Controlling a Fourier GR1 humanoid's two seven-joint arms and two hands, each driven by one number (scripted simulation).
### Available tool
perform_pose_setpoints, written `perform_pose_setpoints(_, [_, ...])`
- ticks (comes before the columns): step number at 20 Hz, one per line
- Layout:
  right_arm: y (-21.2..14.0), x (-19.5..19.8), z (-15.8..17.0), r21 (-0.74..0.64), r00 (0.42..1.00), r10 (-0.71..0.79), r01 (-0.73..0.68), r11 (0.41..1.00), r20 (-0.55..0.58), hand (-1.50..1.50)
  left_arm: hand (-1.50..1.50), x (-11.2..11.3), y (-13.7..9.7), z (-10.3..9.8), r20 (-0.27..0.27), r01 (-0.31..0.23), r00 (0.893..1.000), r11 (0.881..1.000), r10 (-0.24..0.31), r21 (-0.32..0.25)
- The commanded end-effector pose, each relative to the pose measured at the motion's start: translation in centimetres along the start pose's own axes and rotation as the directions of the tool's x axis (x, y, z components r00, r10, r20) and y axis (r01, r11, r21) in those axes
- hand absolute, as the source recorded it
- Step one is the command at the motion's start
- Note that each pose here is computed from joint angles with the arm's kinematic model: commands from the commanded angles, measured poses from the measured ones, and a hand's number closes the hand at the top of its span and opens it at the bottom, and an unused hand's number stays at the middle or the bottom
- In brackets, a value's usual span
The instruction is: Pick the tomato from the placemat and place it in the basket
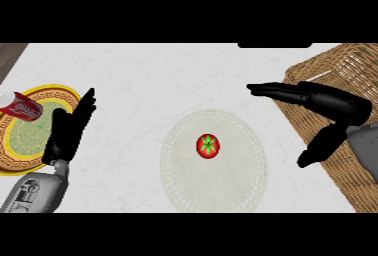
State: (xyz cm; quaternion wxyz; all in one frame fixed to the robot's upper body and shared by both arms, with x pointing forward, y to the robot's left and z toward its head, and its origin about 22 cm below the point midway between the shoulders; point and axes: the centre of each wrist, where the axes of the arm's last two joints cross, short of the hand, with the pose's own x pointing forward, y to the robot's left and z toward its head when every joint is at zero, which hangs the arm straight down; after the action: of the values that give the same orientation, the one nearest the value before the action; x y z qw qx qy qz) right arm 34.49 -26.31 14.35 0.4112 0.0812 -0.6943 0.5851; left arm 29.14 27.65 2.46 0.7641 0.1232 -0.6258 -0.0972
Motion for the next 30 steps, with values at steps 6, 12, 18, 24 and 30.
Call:
perform_pose_setpoints(6, [4.2, -2.4, -2.2, -0.012, 1.0, -0.021, 0.021, 1.0, 0.01, -1.5, 0.0, 0.7, 0.7, -0.6, -0.008, -0.017, 1.0, 1.0, 0.017, -0.006])
perform_pose_setpoints(12, [7.3, -3.4, -4.5, 0.027, 0.999, -0.031, 0.03, 0.999, 0.02, -1.5, 0.0, -0.4, -0.2, 0.5, 0.008, 0.011, 1.0, 1.0, -0.011, 0.0])
perform_pose_setpoints(18, [8.6, -3.6, -4.5, 0.02, 0.999, -0.035, 0.035, 0.999, 0.011, -1.5, 0.0, 1.2, 1.1, 0.0, -0.01, 0.017, 1.0, 1.0, -0.017, 0.003])
perform_pose_setpoints(24, [8.5, -4.1, -7.7, 0.002, 0.999, -0.033, 0.033, 0.999, 0.022, -1.5, 0.0, 1.7, 0.0, -0.6, -0.004, 0.002, 1.0, 1.0, -0.002, 0.002])
perform_pose_setpoints(30, [10.7, -4.3, -8.9, 0.02, 1.0, -0.016, 0.016, 1.0, 0.013, -1.5, 0.0, 1.1, -2.1, 0.5, 0.004, -0.007, 1.0, 1.0, 0.007, 0.006])
